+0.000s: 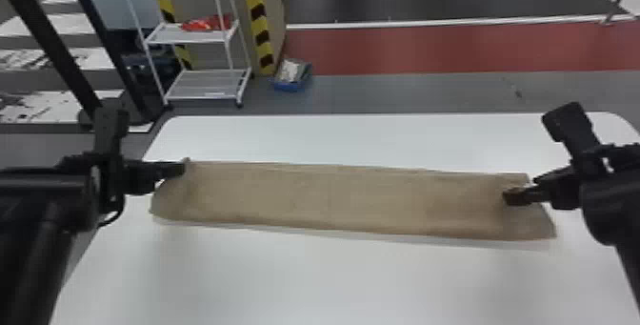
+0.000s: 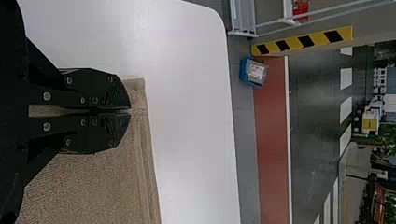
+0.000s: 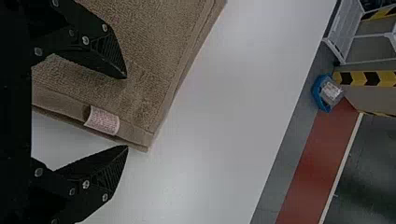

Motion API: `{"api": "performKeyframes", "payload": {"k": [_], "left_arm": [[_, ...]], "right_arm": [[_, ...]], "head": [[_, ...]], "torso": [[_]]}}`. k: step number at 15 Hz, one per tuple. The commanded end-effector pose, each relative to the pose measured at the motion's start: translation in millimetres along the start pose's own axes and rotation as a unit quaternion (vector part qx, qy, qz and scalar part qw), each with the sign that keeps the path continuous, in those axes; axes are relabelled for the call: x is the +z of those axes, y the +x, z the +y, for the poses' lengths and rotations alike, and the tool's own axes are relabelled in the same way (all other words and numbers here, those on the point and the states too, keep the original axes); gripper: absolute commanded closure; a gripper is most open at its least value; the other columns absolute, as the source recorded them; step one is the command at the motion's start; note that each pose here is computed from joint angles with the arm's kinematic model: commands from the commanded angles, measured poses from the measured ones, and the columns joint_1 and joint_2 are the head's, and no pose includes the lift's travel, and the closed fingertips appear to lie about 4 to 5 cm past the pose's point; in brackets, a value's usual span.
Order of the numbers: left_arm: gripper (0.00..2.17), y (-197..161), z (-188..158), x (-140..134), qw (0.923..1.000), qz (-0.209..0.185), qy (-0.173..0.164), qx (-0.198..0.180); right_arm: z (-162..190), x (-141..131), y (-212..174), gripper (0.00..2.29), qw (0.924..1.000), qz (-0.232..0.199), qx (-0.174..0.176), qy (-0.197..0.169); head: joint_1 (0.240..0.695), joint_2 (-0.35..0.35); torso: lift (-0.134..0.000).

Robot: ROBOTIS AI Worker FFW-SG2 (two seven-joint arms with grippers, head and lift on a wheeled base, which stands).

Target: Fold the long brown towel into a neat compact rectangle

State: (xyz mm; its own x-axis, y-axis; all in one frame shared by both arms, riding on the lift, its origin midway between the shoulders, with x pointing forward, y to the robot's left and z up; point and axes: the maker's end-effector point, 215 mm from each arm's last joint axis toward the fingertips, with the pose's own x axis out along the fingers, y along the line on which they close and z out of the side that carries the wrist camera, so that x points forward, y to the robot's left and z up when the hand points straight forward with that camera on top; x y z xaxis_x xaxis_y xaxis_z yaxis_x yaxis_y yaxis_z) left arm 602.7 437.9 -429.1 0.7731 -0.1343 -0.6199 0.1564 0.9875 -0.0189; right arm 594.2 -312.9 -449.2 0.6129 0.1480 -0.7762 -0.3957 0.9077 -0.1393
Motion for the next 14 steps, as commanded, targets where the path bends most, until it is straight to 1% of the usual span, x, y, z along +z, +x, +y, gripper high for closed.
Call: {"api": "performKeyframes", "payload": {"k": [1, 5, 7, 13, 14], "left_arm": [[1.09, 0.1, -0.4, -2.7, 1.0000, 0.002, 0.000, -0.001], [1.09, -0.9, 1.7, -4.6, 1.0000, 0.002, -0.001, 0.000], [1.09, -0.9, 0.3, -4.9, 1.0000, 0.001, 0.000, -0.003], [1.09, -2.0, 0.5, -6.7, 1.0000, 0.001, 0.000, -0.005], [1.09, -2.0, 0.3, -8.2, 1.0000, 0.002, 0.001, -0.005]], "right_arm": [[2.6, 0.0, 1.6, 0.48, 1.0000, 0.001, 0.001, -0.004], [2.9, -1.2, 2.3, 0.48, 1.0000, 0.002, 0.002, -0.003], [3.1, -1.2, 2.4, 0.53, 1.0000, 0.003, 0.002, -0.004], [-0.3, -2.4, 0.9, 0.53, 1.0000, 0.002, -0.001, -0.001], [-0.9, -1.9, 0.5, 0.56, 1.0000, 0.002, -0.002, -0.001]], "head": [[0.695, 0.113], [0.695, 0.117], [0.695, 0.118], [0.695, 0.115], [0.695, 0.115]], "torso": [[-0.124], [-0.124], [-0.124], [-0.124], [-0.124]]}}
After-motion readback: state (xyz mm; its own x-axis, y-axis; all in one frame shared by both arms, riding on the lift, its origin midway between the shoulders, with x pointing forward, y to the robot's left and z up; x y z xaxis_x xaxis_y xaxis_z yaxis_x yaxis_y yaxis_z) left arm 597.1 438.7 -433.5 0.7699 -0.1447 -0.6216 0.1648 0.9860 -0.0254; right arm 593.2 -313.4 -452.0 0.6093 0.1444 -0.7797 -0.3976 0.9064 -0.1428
